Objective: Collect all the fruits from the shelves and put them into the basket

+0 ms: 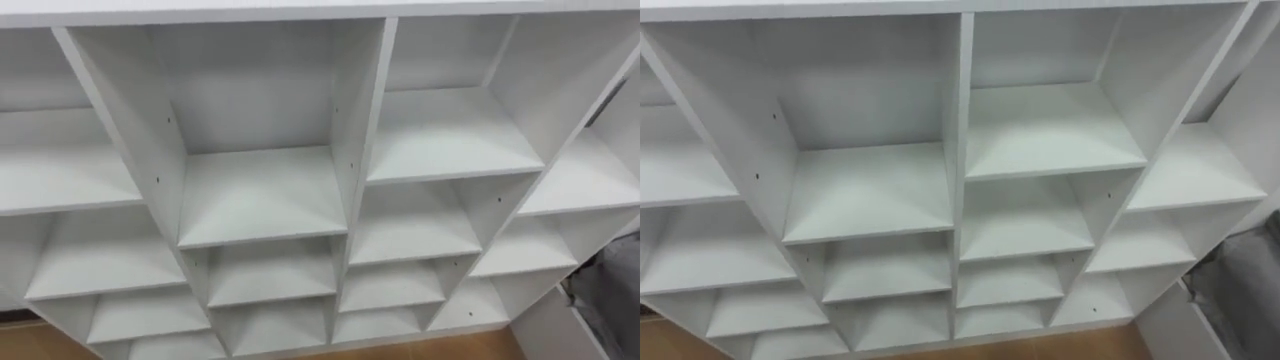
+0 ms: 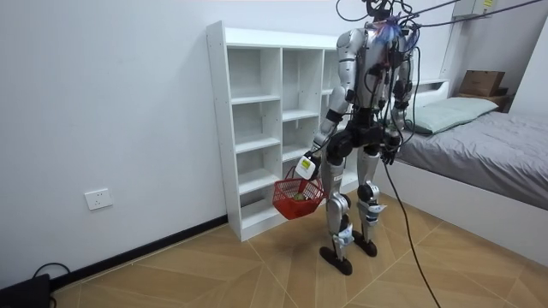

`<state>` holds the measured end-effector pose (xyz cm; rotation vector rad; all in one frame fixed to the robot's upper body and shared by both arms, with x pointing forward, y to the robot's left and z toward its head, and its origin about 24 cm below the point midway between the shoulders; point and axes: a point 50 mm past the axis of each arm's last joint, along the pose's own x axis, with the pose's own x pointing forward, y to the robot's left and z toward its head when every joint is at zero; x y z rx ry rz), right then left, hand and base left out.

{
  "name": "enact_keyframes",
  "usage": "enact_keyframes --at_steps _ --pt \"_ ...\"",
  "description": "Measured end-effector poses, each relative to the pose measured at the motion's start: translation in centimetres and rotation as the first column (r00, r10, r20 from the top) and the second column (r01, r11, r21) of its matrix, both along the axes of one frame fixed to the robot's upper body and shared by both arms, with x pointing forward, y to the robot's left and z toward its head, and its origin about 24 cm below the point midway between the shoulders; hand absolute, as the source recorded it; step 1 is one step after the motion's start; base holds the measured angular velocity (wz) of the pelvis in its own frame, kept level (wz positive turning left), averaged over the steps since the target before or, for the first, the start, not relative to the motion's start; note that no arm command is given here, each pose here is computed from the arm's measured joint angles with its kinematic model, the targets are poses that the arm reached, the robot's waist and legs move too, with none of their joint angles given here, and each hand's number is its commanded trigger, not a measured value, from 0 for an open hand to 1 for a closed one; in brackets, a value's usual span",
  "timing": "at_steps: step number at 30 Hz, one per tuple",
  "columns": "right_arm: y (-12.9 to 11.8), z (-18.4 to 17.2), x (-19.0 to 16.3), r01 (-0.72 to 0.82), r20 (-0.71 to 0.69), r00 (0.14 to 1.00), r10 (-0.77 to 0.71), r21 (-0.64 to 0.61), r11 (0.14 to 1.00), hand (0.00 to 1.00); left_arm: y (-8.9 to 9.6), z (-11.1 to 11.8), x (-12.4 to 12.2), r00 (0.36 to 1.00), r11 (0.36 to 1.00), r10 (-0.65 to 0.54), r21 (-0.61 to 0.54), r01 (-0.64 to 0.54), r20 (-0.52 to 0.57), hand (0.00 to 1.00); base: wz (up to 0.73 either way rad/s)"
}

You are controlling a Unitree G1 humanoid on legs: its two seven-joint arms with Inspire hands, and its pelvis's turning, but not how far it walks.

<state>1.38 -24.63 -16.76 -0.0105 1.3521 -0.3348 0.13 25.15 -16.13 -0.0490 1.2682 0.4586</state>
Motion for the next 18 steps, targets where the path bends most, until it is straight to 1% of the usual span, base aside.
enact_keyframes --at_steps 5,18 --pt "0.27 -0.05 0.29 -0.01 0.011 1.0 0.009 0.031 0.999 0.0 -0.34 -0.11 0.58 1.0 1.0 -0.005 -0.009 0.005 0.01 1.0 0.2" --pt "0.33 -0.07 0.29 -0.022 0.011 1.0 0.021 0.046 0.999 0.0 -0.94 -0.26 0.88 0.999 0.999 -0.041 -0.024 0.041 0.01 1.0 0.11"
